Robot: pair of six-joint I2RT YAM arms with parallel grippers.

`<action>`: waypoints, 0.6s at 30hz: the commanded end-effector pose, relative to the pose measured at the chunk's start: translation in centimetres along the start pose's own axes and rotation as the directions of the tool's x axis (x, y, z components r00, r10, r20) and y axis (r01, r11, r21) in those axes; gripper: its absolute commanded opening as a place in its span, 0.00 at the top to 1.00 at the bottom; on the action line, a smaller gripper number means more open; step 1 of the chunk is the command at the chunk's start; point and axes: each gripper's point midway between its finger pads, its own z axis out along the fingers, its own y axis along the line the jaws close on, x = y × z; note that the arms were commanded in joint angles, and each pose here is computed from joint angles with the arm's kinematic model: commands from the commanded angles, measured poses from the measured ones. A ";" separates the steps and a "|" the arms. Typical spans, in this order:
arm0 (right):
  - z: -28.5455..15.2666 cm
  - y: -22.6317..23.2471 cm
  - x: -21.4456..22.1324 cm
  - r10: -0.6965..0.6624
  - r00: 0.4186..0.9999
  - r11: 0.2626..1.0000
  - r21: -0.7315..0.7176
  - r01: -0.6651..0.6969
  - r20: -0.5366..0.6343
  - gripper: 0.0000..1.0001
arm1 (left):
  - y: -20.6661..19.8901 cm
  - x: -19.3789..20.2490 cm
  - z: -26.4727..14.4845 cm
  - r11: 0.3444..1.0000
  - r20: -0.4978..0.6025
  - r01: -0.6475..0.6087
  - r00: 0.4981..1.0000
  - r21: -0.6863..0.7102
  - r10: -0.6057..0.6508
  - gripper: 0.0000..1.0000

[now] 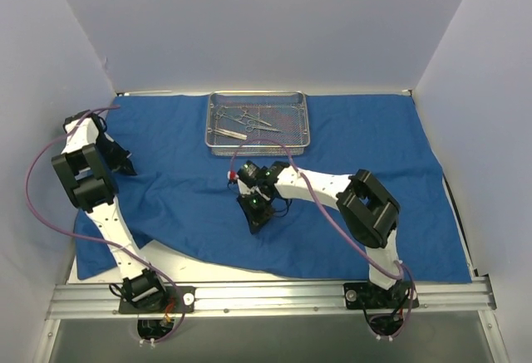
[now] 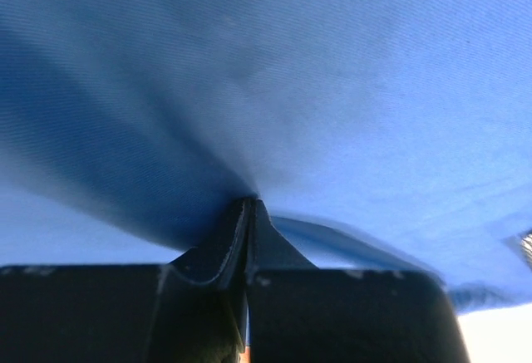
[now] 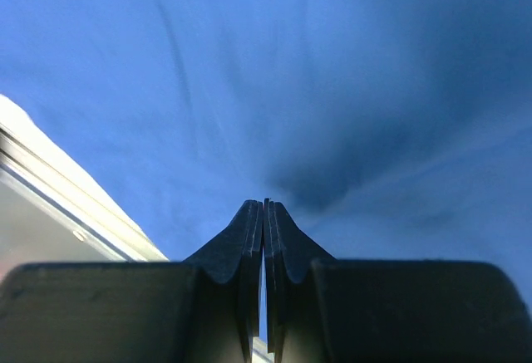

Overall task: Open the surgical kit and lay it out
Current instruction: Smooth out the surgical kit at the center of the board.

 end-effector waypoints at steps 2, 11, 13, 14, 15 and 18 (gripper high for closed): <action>-3.7 -2.1 -6.8 0.013 0.991 0.997 0.077 -0.023 0.134 1.00 | 0.6 -1.4 -5.5 0.998 0.160 -0.048 0.986 -0.042 0.055 0.92; -8.4 -7.4 -10.0 0.100 0.962 0.988 0.089 -0.126 0.255 1.00 | 0.7 4.2 -11.1 0.999 0.218 -0.040 0.975 0.000 0.039 0.69; -8.8 -9.9 -9.3 0.133 0.957 0.975 0.142 -0.173 0.257 1.00 | 1.9 6.3 -9.8 1.000 0.171 -0.009 0.985 -0.012 0.011 0.69; -9.0 -10.7 -9.1 0.157 0.952 0.966 0.159 -0.203 0.263 1.00 | 2.0 7.1 -10.2 1.000 0.181 -0.009 0.983 -0.002 0.009 0.71; -9.9 -11.3 -8.9 0.175 0.941 0.958 0.170 -0.230 0.291 1.00 | 2.0 7.8 -9.9 1.000 0.166 -0.002 0.986 0.008 0.000 0.73; -11.6 -14.7 -7.7 0.282 0.886 0.921 0.155 -0.358 0.369 1.00 | 2.2 9.2 -8.7 1.000 0.144 0.004 0.990 0.031 -0.009 0.84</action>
